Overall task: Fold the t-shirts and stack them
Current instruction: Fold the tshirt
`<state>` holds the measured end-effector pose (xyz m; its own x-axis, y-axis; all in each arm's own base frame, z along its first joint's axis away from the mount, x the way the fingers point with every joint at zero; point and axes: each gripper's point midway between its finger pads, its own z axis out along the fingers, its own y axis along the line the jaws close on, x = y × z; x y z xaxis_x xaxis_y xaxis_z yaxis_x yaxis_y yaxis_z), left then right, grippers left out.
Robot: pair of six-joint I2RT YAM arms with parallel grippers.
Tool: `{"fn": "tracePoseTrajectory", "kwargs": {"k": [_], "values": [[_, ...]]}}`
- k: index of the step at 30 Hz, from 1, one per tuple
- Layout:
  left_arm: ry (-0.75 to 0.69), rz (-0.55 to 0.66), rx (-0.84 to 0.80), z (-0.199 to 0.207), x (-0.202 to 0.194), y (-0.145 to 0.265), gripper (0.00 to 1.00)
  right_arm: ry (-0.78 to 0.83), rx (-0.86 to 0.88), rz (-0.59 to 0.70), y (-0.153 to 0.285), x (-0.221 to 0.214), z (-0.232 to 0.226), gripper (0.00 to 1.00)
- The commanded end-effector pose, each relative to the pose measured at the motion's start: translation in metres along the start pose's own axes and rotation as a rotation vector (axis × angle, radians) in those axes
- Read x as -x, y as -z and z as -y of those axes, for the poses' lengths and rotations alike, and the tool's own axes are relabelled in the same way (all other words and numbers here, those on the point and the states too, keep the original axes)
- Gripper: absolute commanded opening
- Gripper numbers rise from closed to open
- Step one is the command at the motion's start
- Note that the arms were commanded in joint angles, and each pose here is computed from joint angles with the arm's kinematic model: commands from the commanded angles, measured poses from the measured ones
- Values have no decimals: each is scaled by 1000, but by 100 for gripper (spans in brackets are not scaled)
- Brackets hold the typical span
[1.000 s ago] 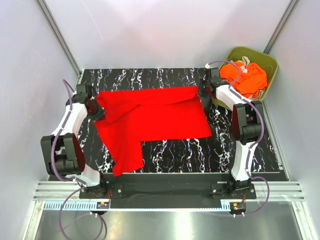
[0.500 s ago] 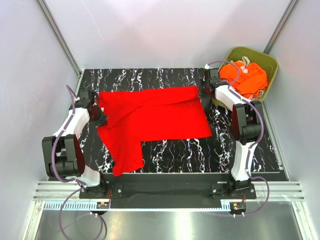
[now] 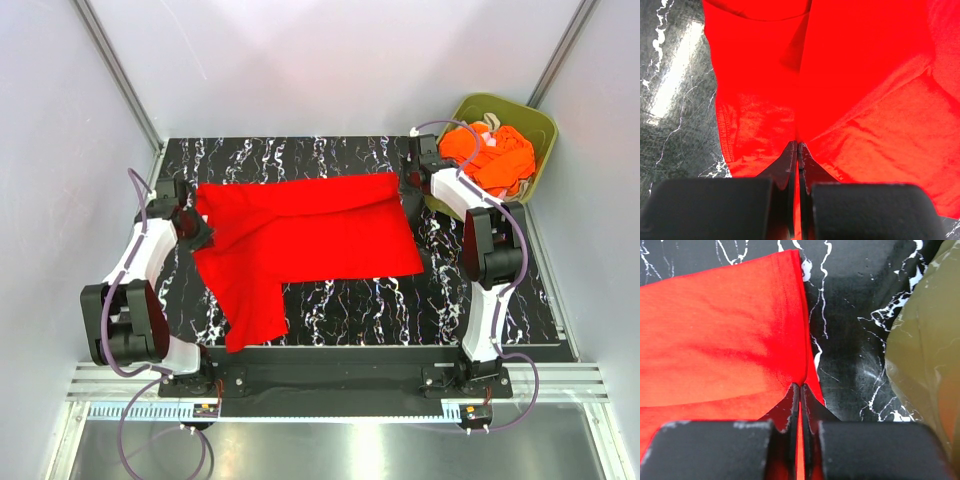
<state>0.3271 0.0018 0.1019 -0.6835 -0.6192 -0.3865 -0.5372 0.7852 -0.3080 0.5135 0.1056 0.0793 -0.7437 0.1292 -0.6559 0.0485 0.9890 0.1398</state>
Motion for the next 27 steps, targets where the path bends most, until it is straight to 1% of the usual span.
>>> {"fn": "tracePoseTrajectory", "kwargs": {"k": [1, 2, 4, 5, 7, 9, 13, 16, 20, 21, 22, 23, 24, 25, 26, 27], "values": [[-6, -17, -14, 0, -7, -2, 0, -20, -84, 48, 9, 21, 21, 6], [-3, -35, -10, -2, -14, -6, 0, -22, -92, 51, 10, 22, 22, 12], [-10, -43, -16, -1, -18, -7, 0, -35, -93, 55, 15, 26, 21, 15], [-12, -44, -17, -1, -18, -8, 0, -39, -87, 52, 18, 27, 19, 20], [-18, -49, -28, 1, -19, -7, 0, -59, -75, 62, 24, 32, 15, 25], [-24, -53, -40, 5, -18, -7, 0, -80, -76, 65, 31, 34, 13, 26], [-28, -65, -41, 6, -22, -9, 0, -127, -50, 69, 43, 33, 1, 26], [-36, -81, -43, 6, -27, -11, 0, -129, -15, 65, 53, 28, -23, 26], [-33, -89, -66, 14, -31, -10, 0, -137, 132, 19, 70, 8, -85, 27], [-28, -91, -81, 17, -31, -10, 0, -123, 182, 4, 77, -3, -113, 28], [-23, -106, -100, 22, -33, -10, 0, -168, 218, -20, 81, -14, -129, 34], [-21, -112, -106, 24, -33, -11, 9, -177, 247, -30, 84, -22, -145, 38], [-29, -119, -109, 24, -34, -12, 15, -172, 294, -32, 88, -36, -170, 40], [-38, -122, -107, 24, -34, -13, 17, -210, 320, -44, 91, -44, -187, 41], [-47, -108, -95, 23, -29, -13, 18, -217, 339, -52, 93, -52, -200, 45], [-65, -100, -66, 18, -26, -12, 24, -226, 360, -48, 95, -56, -214, 47]]}}
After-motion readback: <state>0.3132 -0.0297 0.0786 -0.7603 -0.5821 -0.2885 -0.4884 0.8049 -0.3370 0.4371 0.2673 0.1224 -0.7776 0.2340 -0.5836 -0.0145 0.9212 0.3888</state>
